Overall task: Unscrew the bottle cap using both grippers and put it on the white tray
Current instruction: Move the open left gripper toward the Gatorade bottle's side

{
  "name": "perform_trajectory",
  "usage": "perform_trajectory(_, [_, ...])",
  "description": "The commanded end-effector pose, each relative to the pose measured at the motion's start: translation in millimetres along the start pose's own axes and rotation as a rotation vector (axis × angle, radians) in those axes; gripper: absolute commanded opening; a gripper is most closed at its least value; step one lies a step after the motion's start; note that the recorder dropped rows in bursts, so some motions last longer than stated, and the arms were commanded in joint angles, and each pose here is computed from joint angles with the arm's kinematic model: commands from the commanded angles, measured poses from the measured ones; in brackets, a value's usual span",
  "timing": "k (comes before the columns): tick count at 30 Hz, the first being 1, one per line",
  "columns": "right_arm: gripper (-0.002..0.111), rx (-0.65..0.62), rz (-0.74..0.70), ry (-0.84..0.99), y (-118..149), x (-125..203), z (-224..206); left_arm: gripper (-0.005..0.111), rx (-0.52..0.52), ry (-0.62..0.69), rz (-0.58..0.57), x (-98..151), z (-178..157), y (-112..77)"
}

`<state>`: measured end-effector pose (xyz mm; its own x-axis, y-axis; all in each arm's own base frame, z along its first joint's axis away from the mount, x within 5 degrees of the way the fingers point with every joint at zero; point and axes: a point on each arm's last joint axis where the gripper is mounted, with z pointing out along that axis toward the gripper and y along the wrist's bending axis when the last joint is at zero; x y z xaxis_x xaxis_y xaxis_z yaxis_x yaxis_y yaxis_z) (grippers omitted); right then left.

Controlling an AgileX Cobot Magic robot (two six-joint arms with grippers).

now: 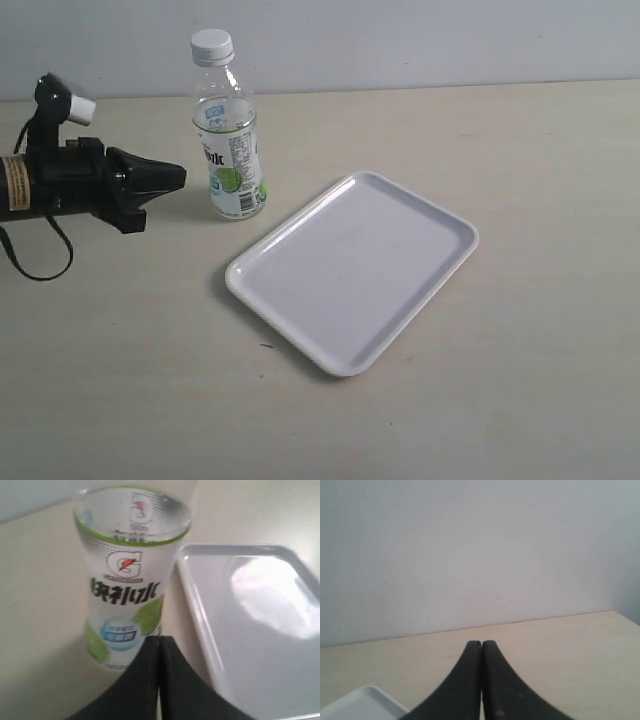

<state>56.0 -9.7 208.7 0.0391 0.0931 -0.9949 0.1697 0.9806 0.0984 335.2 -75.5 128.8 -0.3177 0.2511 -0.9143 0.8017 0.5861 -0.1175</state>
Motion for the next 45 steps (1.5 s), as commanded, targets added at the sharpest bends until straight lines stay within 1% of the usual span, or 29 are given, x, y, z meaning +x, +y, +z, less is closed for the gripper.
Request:
perform_trajectory(1, [0.000, -0.003, -0.006, -0.005, 0, 1, 0, 0.000, 0.139, -0.139, -0.048, 15, 6, 10.8])
perform_trajectory(3, [0.000, -0.003, -0.006, -0.005, 0, 1, 0, 0.000, 0.174, -0.118, -0.017, 25, 13, 14.1])
perform_trajectory(6, [0.000, -0.003, -0.006, -0.005, 0, 1, 0, 0.000, 0.236, -0.080, 0.106, 35, 19, 14.5])
perform_trajectory(8, [0.000, -0.003, -0.006, -0.005, 0, 1, 0, 0.000, 0.231, -0.084, 0.117, 37, 22, 16.4])
perform_trajectory(11, [0.000, -0.003, -0.006, -0.005, 0, 1, 0, 0.000, 0.187, -0.107, 0.103, 38, 25, 22.0])
perform_trajectory(13, [0.000, -0.003, -0.006, -0.005, 0, 1, 0, 0.006, 0.151, -0.111, 0.104, 37, 26, 25.6])
perform_trajectory(14, [0.000, -0.003, -0.006, -0.005, 0, 1, 0, 0.017, 0.125, -0.122, 0.113, 36, 26, 27.8])
perform_trajectory(15, [0.000, -0.003, -0.006, -0.005, 0, 1, 0, 0.023, 0.120, -0.125, 0.116, 36, 26, 28.2])
perform_trajectory(16, [0.000, -0.003, -0.006, -0.005, 0, 1, 0, 0.040, 0.107, -0.132, 0.135, 35, 26, 29.3])
perform_trajectory(17, [0.000, -0.003, -0.006, -0.005, 0, 1, 0, 0.047, 0.096, -0.139, 0.141, 35, 26, 30.2])
perform_trajectory(18, [0.000, -0.003, -0.006, -0.005, 0, 1, 0, 0.063, 0.067, -0.157, 0.124, 33, 27, 32.5])
perform_trajectory(20, [0.000, -0.003, -0.006, -0.005, 0, 1, 0, 0.079, 0.036, -0.177, 0.100, 30, 29, 33.5])
perform_trajectory(22, [0.000, -0.003, -0.006, -0.010, 0, 1, 0, 0.081, 0.019, -0.192, 0.100, 27, 33, 32.1])
perform_trajectory(26, [0.000, -0.003, -0.006, -0.006, 0, 1, 0, 0.081, -0.009, -0.190, 0.206, 22, 48, 21.4])
perform_trajectory(30, [0.000, -0.003, -0.006, -0.006, 0, 1, 0, 0.081, -0.116, -0.149, 0.155, 22, 61, 20.8])
perform_trajectory(35, [0.000, -0.003, -0.006, -0.006, 0, 1, 0, 0.081, -0.094, -0.141, 0.181, 22, 73, 20.1])
perform_trajectory(39, [0.000, -0.003, -0.006, -0.006, 0, 1, 0, 0.081, -0.077, -0.135, 0.182, 29, 85, 19.8])
perform_trajectory(45, [0.000, -0.003, -0.006, -0.006, 0, 1, 0, 0.081, -0.076, -0.126, 0.170, 40, 95, 26.2])
